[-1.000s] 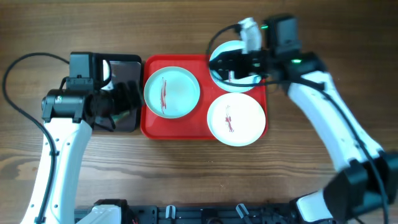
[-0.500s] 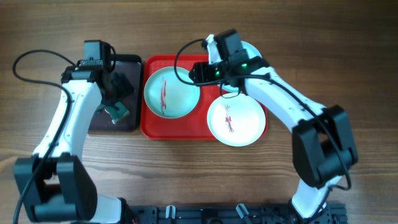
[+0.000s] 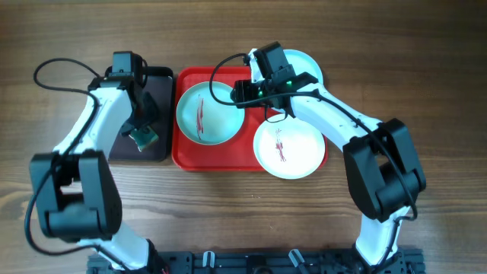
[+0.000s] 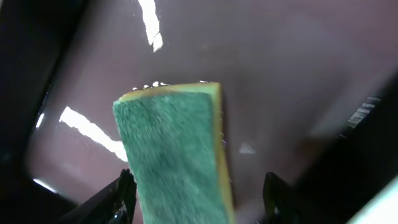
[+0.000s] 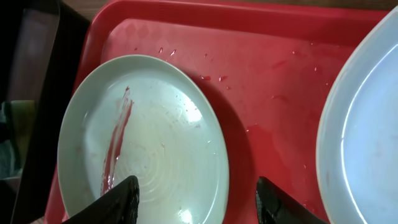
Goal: Clean dirty plates on tray and stack at the side
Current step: 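Reach left gripper to the green sponge and right gripper to the left plate rim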
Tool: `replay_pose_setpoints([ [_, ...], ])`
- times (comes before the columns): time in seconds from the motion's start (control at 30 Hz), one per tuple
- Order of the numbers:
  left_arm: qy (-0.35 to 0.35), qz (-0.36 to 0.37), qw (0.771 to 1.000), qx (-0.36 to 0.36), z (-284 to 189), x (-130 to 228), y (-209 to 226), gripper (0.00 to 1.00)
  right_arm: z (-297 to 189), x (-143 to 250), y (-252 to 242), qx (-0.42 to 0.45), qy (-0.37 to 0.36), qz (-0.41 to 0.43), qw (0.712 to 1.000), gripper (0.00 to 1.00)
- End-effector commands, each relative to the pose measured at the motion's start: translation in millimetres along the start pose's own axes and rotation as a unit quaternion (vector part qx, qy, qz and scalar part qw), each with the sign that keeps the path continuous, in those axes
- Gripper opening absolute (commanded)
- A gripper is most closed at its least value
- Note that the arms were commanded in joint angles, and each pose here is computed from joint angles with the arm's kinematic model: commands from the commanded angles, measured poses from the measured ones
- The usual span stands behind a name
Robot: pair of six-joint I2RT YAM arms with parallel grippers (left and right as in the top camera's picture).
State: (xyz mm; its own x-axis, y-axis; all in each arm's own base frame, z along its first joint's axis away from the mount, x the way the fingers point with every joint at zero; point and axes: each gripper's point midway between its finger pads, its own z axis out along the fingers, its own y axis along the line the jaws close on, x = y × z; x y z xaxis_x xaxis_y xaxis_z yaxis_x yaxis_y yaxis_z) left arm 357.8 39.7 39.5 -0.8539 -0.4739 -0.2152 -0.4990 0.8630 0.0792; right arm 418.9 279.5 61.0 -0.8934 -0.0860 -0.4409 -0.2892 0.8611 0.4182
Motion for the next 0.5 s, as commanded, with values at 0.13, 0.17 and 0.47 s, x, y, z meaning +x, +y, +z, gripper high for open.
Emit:
replay_pose_setpoints([
  [0.13,0.020,-0.009,0.999,-0.031,11,1,20,0.70,2,-5,-3,0.010,-0.006,-0.003,1.000,0.60],
  [0.17,0.019,-0.015,0.999,-0.031,12,0,21,0.70,2,-5,-3,0.010,-0.006,-0.003,1.000,0.60],
  [0.47,0.022,-0.018,1.000,-0.005,19,-1,9,0.47,2,-4,-3,0.011,-0.006,-0.003,1.000,0.60],
])
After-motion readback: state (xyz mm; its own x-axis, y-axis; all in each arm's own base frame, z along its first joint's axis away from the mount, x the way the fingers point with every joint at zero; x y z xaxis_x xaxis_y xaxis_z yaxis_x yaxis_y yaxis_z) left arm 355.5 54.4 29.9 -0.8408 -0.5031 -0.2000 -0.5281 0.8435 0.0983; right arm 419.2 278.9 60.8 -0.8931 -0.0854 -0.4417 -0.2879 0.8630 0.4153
